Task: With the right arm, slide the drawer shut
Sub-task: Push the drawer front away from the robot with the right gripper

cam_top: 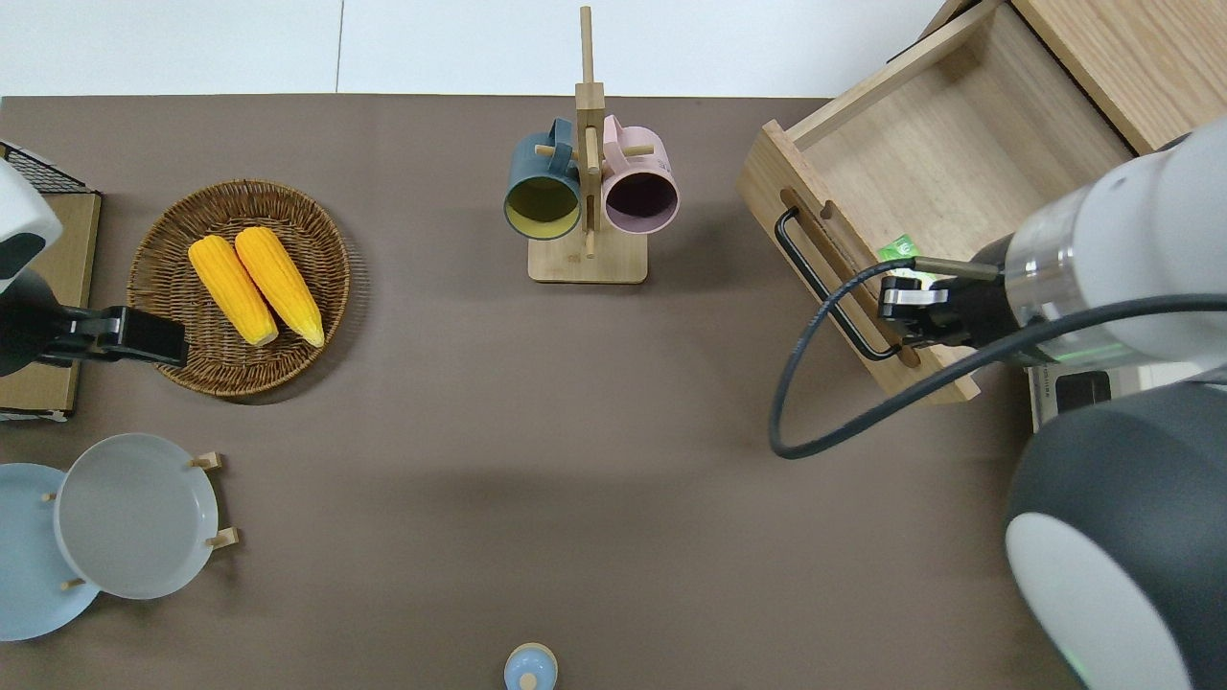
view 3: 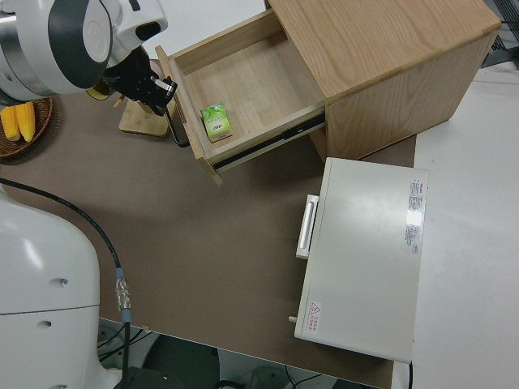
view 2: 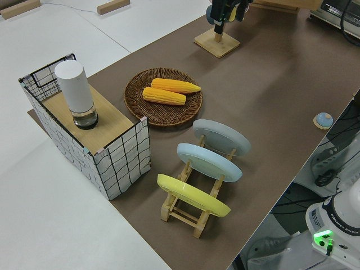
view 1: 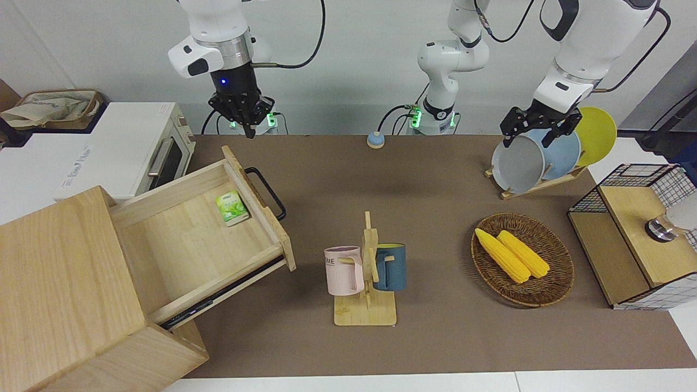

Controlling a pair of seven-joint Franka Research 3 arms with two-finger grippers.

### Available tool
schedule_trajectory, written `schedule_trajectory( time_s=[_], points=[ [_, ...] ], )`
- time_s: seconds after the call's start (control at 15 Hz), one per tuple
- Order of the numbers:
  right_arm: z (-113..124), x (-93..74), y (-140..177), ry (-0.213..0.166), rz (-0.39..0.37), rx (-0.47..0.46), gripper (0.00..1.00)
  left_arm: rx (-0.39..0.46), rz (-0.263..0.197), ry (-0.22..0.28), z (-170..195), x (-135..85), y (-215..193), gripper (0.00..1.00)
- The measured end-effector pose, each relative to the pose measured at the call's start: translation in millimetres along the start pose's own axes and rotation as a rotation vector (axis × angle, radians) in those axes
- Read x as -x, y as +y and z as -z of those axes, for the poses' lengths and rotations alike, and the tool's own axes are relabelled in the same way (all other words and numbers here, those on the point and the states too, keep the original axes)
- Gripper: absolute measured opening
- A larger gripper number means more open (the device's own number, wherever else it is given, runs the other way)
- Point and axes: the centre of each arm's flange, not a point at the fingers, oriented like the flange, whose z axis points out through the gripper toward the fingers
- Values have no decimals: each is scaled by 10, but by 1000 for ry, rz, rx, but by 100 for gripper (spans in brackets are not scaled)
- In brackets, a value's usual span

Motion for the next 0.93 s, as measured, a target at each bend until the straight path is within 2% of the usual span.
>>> schedule_trajectory(
  time_s=[0.33,0.93],
  points=[
    [-157,109,-358,-17,-117,9,1,0,0,0,0,0,0,100],
    [-745,34,-783,-60,-378,48,1,0,0,0,0,0,0,100]
  ],
)
